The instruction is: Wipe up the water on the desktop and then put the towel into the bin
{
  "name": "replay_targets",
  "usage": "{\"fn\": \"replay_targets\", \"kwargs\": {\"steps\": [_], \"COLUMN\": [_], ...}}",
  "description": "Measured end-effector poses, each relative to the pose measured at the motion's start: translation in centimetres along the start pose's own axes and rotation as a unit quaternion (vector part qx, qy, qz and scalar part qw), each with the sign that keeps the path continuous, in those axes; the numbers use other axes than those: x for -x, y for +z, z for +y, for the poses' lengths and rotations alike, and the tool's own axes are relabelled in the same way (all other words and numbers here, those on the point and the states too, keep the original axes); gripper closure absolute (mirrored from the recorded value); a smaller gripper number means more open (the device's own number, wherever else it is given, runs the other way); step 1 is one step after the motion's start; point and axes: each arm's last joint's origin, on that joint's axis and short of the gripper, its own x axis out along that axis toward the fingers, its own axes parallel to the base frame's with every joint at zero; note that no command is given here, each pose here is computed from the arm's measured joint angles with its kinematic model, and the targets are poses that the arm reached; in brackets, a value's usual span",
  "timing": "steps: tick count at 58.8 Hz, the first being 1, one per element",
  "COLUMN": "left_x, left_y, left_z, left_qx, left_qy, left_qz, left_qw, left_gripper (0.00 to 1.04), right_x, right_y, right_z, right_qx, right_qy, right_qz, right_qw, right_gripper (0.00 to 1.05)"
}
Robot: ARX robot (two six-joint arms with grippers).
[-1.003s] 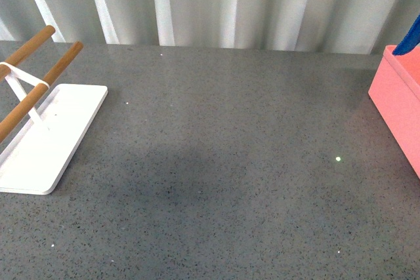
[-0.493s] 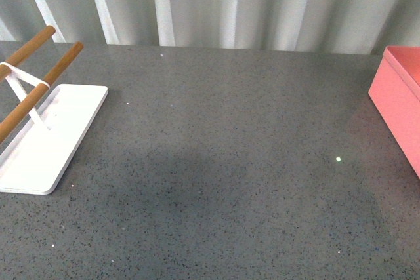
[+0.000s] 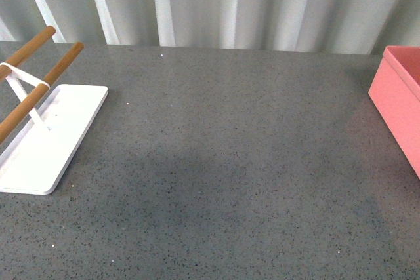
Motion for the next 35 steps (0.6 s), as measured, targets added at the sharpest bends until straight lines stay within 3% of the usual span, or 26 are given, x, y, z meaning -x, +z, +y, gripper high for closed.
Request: {"fn": "replay_targets", "kwargs": {"steps": [5, 35], "left_x": [0.0, 0.0], "left_y": [0.0, 0.0], "left_z": [0.0, 0.0], "left_qx": [0.001, 0.000], "left_qy": [0.000, 0.000], "left_qz": [0.000, 0.000], "left_qw": [1.000, 1.000], "left_gripper": [1.00, 0.22], "right_x": [-1.1, -6.3], "right_y": [-1.0, -3.6], "right_z": [-1.5, -3.9], "right_qx": [-0.022, -0.040], "right_qy": [-0.003, 0.040], "right_qz": [0.024, 0.114], "right_qw": [0.999, 0.992], "right_gripper": [1.01, 1.01]}}
